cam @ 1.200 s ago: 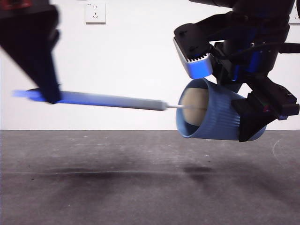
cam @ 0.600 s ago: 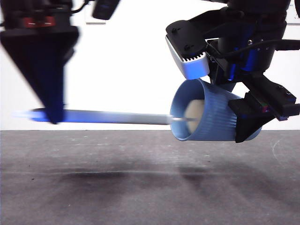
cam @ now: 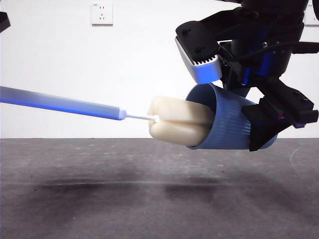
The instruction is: Pick up the cup brush,pick up the cup,insert the brush into the cup,clean the cup,put the cup brush back,put the cup back to the fixed position on the table
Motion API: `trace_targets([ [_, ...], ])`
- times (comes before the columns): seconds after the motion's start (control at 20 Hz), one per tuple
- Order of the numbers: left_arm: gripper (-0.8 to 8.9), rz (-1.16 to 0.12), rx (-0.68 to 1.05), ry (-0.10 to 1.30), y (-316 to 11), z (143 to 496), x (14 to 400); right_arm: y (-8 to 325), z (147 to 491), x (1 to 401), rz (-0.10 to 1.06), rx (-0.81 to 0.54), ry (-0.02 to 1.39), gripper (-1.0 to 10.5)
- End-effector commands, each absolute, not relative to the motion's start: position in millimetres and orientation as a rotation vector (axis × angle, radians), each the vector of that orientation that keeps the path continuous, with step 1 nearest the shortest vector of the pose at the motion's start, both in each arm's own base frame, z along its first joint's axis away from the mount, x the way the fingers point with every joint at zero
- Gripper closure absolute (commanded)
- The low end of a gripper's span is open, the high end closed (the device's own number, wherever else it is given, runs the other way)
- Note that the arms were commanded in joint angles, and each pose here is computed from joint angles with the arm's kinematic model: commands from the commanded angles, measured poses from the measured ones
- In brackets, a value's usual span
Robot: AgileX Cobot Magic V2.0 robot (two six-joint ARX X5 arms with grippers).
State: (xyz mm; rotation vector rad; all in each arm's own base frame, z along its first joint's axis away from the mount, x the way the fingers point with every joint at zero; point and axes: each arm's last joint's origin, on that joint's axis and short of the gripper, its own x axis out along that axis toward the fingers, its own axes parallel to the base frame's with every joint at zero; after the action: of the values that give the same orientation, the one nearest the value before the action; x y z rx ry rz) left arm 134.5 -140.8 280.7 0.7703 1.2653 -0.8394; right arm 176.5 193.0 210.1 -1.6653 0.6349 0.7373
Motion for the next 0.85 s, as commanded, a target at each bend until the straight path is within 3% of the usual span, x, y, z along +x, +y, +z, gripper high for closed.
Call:
trace_targets([
  [0.05, 8.22, -0.833, 0.75, 1.243, -143, 280, 137, 194, 208, 177, 0.733, -1.658, 0.643, 9.6],
  [0.5, 8.22, -0.957, 0.6, 1.099, -175, 268, 163, 195, 208, 176, 0.737, -1.647, 0.642, 9.6],
  [0.85, 8.22, -0.945, 0.578, 1.117, -187, 255, 174, 196, 208, 175, 0.737, -1.64, 0.641, 9.6],
])
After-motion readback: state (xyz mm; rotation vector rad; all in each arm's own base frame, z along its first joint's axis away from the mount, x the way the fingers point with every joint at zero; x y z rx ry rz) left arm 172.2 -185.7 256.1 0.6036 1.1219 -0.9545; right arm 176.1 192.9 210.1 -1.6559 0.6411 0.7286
